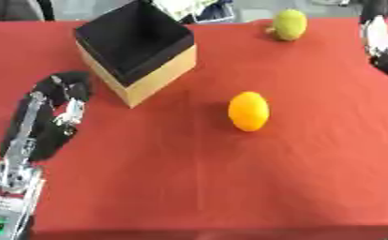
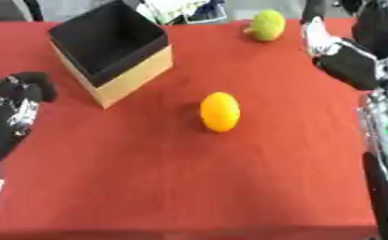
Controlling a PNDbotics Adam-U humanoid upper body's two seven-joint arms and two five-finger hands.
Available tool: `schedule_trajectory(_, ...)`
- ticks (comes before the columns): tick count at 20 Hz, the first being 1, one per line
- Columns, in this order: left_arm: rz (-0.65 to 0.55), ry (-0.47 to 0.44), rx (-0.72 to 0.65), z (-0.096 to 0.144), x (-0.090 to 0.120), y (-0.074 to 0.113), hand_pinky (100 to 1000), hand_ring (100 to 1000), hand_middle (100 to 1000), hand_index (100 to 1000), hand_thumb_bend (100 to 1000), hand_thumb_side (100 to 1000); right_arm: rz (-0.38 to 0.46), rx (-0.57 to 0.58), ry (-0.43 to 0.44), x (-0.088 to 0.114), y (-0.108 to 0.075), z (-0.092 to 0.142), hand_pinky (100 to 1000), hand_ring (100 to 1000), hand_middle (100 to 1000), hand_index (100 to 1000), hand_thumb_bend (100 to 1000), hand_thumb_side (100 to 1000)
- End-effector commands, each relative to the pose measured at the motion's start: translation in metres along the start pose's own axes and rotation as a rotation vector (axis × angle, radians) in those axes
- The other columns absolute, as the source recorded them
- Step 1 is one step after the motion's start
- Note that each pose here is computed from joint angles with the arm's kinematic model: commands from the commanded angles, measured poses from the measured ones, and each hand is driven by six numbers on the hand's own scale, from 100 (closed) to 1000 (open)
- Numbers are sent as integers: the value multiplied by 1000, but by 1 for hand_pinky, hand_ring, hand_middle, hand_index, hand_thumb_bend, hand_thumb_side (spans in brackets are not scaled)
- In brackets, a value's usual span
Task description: Pick up objects on the table and place them in the box.
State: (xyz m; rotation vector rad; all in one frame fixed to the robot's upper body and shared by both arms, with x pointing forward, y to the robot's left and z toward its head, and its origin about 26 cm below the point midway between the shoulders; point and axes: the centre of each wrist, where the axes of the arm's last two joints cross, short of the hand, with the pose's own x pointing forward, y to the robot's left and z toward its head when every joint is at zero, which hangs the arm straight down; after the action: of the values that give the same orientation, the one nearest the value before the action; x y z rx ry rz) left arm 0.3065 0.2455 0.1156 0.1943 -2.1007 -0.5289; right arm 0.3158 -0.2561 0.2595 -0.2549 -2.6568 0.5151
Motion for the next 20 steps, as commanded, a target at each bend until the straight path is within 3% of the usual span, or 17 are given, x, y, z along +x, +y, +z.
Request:
schedule_trajectory(1, -13, -15, 0, -2, 3, 5, 648, 630, 603, 764, 100, 632, 60, -33, -121, 17, -14, -24, 721, 786, 774, 871, 100, 100)
schedule_trajectory(6, -6, -15, -7, -2, 3, 3, 648, 630, 603, 764, 100, 632, 98, -107, -270, 39, -28, -62, 733, 782, 775, 876, 100, 100)
schedule_trajectory(9, -1, -15, -14, -2, 3, 2, 647, 629, 603, 764, 100, 632, 94, -155, -311, 51, -37, -81, 734, 779, 775, 875, 100, 100)
schedule_trajectory(15, 3, -12, -29, -1, 2, 0, 647, 628, 602, 764, 100, 633, 95, -205, -312, 50, -62, -121, 729, 773, 772, 869, 100, 100)
schedule_trajectory(20, 7, -11, -43, -1, 1, -2, 647, 628, 601, 764, 100, 633, 72, -229, -228, 29, -84, -159, 721, 775, 775, 869, 100, 102)
